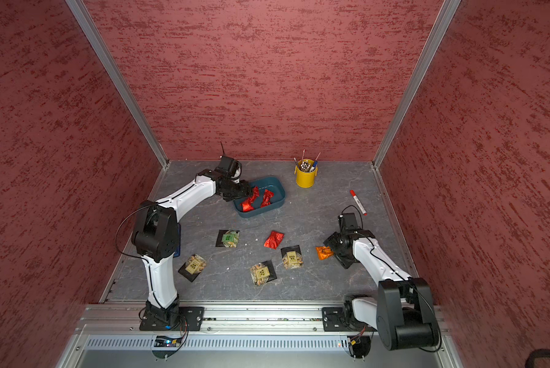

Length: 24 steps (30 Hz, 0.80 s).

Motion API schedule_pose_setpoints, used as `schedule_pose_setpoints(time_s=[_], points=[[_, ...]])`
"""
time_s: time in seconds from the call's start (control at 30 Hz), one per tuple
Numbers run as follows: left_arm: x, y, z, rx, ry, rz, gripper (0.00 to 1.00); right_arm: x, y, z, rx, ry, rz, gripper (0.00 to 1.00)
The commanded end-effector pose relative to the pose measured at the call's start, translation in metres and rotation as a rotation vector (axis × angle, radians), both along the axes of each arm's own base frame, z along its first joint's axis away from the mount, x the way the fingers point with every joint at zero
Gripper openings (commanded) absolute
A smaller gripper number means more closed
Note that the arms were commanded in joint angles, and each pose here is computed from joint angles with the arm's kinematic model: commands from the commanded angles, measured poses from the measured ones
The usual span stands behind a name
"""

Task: Put the tea bags into the storage box
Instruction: Place the tea bag in the storage box, then pick up the tea bag from the center of the board.

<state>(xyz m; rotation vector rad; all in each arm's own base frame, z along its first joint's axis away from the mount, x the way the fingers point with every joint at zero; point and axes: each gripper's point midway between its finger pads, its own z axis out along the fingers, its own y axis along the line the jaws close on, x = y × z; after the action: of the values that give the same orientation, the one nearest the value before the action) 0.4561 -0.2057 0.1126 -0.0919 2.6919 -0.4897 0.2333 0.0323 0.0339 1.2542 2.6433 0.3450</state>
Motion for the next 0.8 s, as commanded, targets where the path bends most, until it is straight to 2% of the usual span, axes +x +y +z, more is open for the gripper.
schedule_pose_setpoints(time_s=[0.0,0.13,0.3,0.4,0.57,0.77], points=[[0.005,-0.001,0.01,-0.015,-0.025,-0.01,0.83,0.019,-0.001,0.012,0.0,-0.064,0.0,0.78],[0.002,0.004,0.027,0.004,-0.071,-0.008,0.86,0.02,-0.001,0.009,-0.001,-0.058,0.007,0.7],[-0.015,0.018,0.044,0.107,-0.125,-0.005,0.87,0.023,-0.001,0.002,-0.006,-0.05,0.019,0.63],[-0.033,0.028,0.051,0.116,-0.133,0.005,0.86,0.025,0.0,0.001,-0.006,-0.053,0.03,0.58],[-0.068,0.047,0.062,0.129,-0.129,0.033,0.87,0.027,0.002,0.003,0.003,-0.072,0.043,0.43],[-0.111,0.07,0.057,0.155,-0.09,0.064,0.87,0.024,0.002,0.009,0.0,-0.088,0.069,0.31]])
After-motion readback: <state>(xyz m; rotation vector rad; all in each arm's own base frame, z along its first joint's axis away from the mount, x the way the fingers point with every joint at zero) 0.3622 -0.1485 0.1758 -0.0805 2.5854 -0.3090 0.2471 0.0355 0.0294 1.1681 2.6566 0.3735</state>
